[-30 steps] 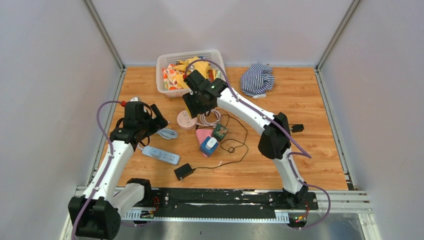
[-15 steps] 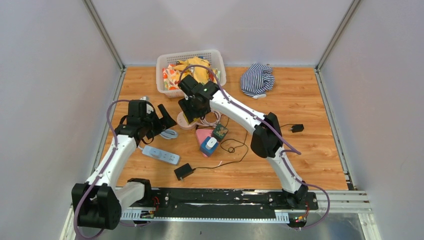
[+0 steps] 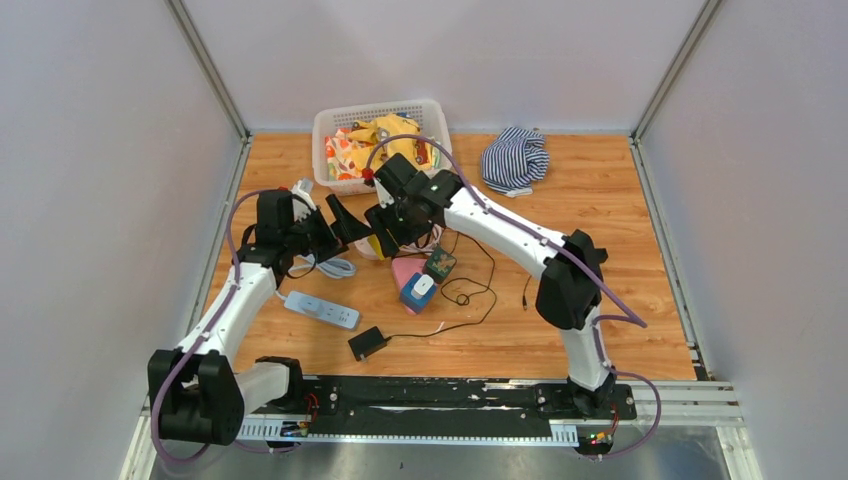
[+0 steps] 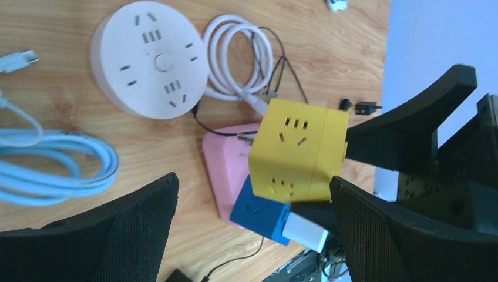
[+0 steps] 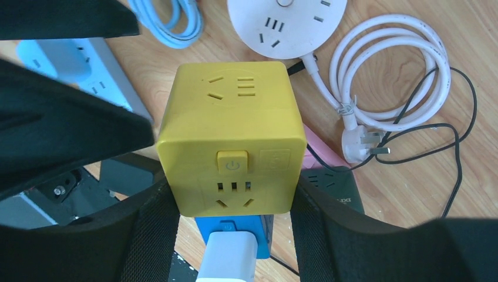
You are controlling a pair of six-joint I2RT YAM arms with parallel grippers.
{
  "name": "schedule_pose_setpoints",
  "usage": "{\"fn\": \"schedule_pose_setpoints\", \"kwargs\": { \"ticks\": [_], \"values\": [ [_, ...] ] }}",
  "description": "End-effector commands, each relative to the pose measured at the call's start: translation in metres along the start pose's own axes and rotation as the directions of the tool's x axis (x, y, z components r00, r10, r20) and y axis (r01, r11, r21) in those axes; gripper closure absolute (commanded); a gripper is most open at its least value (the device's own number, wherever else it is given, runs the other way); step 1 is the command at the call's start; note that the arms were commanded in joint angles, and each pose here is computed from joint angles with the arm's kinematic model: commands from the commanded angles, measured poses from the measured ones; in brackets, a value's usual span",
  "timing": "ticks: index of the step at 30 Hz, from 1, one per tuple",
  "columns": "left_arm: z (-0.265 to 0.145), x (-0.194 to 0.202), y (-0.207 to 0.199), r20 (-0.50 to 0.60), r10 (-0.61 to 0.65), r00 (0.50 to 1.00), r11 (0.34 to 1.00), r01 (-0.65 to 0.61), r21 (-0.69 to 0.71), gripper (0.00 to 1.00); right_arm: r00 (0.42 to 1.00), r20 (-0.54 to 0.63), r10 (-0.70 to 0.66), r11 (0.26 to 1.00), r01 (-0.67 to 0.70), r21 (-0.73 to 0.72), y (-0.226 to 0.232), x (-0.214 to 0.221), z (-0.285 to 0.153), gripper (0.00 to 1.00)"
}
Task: Insert the plug
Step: Adjust the plug.
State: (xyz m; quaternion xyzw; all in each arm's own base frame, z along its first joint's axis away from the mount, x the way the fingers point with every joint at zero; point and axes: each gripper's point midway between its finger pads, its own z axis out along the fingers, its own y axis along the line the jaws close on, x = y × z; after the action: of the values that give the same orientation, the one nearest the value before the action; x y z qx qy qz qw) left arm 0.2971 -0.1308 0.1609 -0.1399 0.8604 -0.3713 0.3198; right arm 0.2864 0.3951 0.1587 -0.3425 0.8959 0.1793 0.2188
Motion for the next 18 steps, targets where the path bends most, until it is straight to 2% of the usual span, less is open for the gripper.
{"fn": "schedule_pose_setpoints", "kwargs": {
  "ticks": [1, 4, 12, 18],
  "values": [
    [0.005, 0.000, -0.018, -0.014, -0.030, 0.999, 0.992, 0.031, 0.125, 0.00, 0.991, 0.117, -0.060, 0.992, 0.072, -0.103, 0.025, -0.015, -0.022, 1.00],
    [0.007, 0.000, -0.029, -0.023, -0.057, 0.998, 0.978, 0.060, 0.200, 0.00, 0.989, 0.132, -0.066, 0.989, 0.083, -0.126, 0.029, -0.013, -0.023, 1.00],
    [0.005, 0.000, -0.032, -0.023, -0.049, 0.999, 0.976, 0.053, 0.213, 0.00, 0.987, 0.147, -0.066, 0.989, 0.084, -0.121, 0.028, -0.016, -0.020, 1.00],
    [0.013, 0.017, -0.020, -0.099, -0.112, 0.989, 0.973, 0.129, 0.192, 0.05, 0.983, 0.176, -0.048, 0.991, 0.069, -0.117, 0.029, -0.024, -0.017, 1.00]
  ]
}}
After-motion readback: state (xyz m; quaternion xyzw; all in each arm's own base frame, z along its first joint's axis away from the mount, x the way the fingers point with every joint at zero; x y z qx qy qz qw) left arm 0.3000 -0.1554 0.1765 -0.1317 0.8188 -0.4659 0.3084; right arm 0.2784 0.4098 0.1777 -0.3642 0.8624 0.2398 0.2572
